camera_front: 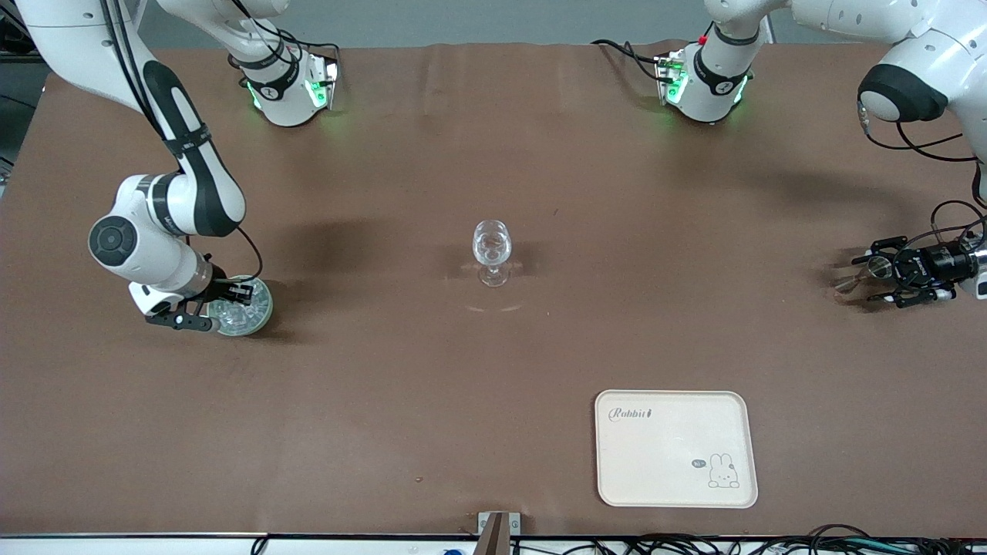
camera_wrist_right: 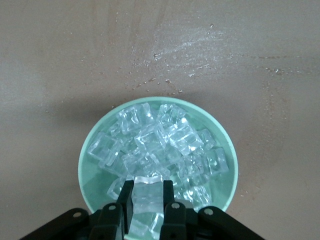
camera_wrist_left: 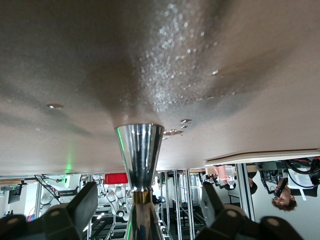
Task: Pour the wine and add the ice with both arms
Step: 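Grasp an ice cube with the right gripper while the left gripper grasps the jigger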
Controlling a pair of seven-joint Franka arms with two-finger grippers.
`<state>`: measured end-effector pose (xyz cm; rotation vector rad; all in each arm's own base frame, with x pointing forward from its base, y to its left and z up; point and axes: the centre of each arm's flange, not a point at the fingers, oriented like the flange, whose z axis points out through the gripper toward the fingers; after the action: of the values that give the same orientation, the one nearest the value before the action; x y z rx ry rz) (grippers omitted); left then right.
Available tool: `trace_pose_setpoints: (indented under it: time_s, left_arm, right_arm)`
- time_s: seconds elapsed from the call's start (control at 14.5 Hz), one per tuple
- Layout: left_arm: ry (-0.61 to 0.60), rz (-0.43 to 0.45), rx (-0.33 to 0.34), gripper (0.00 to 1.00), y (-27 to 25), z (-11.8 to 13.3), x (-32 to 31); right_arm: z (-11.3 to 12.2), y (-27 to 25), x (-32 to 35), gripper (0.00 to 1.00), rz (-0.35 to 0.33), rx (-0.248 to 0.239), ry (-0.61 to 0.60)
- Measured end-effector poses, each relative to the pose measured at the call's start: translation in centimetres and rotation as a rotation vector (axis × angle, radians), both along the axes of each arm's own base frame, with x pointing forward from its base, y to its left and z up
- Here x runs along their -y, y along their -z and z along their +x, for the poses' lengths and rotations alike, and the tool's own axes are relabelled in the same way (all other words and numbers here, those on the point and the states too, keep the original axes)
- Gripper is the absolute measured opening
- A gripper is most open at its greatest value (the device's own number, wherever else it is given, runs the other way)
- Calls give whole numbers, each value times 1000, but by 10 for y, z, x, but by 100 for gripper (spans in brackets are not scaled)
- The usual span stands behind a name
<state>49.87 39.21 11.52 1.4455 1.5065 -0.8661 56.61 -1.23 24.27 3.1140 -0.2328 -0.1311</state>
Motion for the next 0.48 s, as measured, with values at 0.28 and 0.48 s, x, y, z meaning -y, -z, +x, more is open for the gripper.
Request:
trace_pose_setpoints:
  time_s: [0.28, 0.48]
  left_arm:
    - [1, -9, -1, 64, 0, -1, 1]
    - [0, -16, 0, 31, 1, -2, 1]
  right_arm:
    - [32, -61, 1, 27, -2, -39, 17]
    - [55, -125, 3, 27, -3, -21, 23]
